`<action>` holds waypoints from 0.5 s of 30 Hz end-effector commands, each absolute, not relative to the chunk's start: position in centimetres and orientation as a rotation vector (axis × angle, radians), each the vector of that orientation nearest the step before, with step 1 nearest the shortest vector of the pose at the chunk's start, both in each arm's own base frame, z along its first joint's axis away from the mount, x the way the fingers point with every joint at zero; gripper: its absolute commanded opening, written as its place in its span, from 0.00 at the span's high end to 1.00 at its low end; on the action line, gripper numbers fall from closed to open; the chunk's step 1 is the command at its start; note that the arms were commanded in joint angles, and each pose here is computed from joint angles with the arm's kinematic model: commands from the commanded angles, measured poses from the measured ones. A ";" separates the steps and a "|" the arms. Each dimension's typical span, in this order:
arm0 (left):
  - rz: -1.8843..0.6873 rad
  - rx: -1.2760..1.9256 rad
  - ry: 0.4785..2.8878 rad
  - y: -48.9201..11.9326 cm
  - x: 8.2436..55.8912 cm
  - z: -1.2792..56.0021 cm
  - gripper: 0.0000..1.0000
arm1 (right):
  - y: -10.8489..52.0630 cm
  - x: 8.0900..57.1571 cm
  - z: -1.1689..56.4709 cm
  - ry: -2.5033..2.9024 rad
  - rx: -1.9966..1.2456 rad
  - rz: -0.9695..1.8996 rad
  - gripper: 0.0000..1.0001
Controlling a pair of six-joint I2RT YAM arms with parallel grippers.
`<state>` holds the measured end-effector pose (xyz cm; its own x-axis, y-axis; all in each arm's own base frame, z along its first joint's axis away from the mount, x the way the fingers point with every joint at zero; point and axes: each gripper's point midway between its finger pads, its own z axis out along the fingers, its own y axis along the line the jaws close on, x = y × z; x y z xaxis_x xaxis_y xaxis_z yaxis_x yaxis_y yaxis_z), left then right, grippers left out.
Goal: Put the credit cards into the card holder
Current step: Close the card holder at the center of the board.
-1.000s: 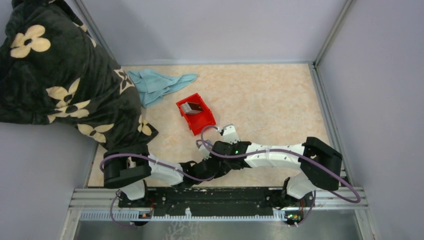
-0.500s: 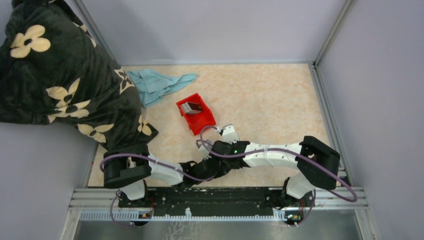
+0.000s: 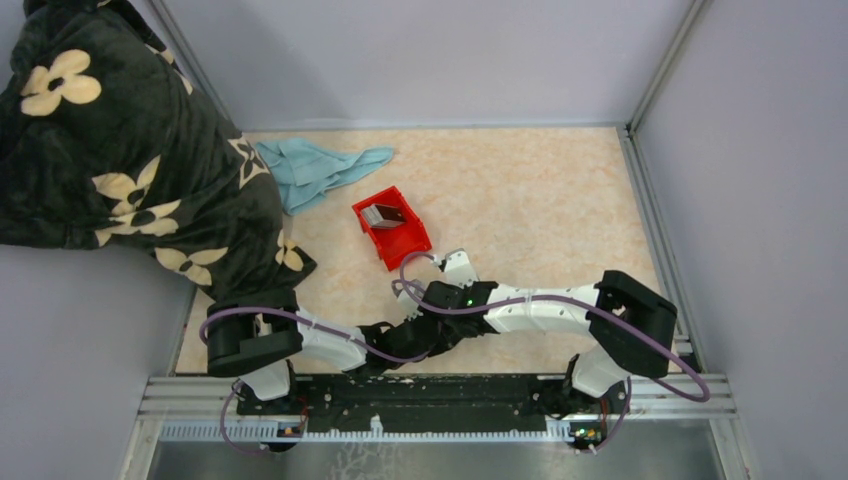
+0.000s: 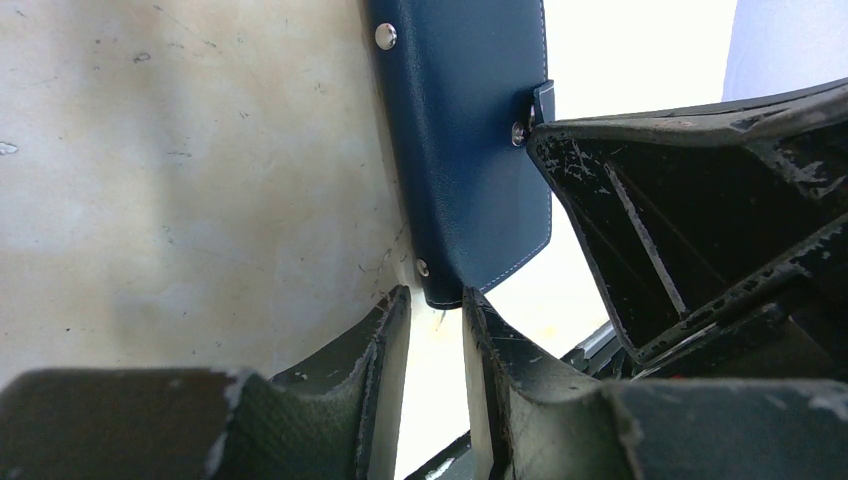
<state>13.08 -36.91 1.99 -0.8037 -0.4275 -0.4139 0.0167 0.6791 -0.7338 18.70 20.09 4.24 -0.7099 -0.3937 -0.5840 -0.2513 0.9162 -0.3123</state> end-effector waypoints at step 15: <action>-0.623 -0.201 2.502 -29.9 11.5 -5.1 0.65 | 20.7 18.8 5.0 2.396 -0.465 -0.232 1.00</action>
<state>13.07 -36.85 2.00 -0.8034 -0.4309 -0.4110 0.0138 0.6764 -0.7364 18.47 19.99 4.13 -0.7148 -0.4047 -0.5703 -0.2644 0.9114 -0.3154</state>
